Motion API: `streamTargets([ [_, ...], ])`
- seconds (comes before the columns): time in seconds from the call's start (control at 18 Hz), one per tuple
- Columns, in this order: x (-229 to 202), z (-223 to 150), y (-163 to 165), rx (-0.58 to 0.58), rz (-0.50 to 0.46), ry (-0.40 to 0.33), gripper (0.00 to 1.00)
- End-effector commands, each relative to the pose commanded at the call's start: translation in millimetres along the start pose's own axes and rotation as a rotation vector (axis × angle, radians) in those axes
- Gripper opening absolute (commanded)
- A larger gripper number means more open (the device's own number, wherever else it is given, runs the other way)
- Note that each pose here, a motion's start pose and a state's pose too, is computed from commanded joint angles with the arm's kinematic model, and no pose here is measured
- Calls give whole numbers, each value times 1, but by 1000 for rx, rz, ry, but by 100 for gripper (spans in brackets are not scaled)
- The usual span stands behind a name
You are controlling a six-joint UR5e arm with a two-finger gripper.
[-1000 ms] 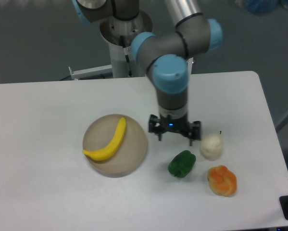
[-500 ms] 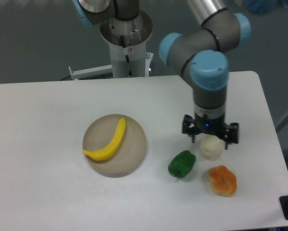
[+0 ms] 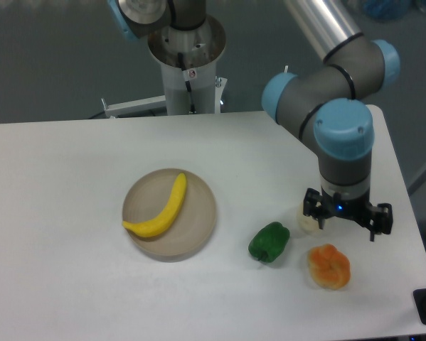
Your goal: Place bananas on a plate
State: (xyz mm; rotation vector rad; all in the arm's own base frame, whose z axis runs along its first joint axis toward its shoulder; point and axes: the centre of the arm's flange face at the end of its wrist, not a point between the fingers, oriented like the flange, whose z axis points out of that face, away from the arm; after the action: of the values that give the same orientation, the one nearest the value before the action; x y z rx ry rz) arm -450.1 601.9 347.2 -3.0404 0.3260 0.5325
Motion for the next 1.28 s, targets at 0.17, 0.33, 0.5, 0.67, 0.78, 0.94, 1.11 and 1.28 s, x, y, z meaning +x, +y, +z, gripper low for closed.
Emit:
streamTargets([
  [0.17, -3, 7, -20, 12, 17, -10, 100],
  [0.33, -5, 13, -29, 20, 53, -16, 100],
  [0.5, -4, 11, -34, 33, 72, -17, 100],
  [0.67, -4, 12, -36, 34, 84, -17, 100],
  [0.78, -1, 10, -39, 37, 89, -18, 100],
  [0.94, 1, 7, -42, 41, 93, -22, 100],
  [1.11, 1, 7, -43, 44, 94, -20, 100],
  [1.28, 1, 7, -43, 46, 96, -21, 100],
])
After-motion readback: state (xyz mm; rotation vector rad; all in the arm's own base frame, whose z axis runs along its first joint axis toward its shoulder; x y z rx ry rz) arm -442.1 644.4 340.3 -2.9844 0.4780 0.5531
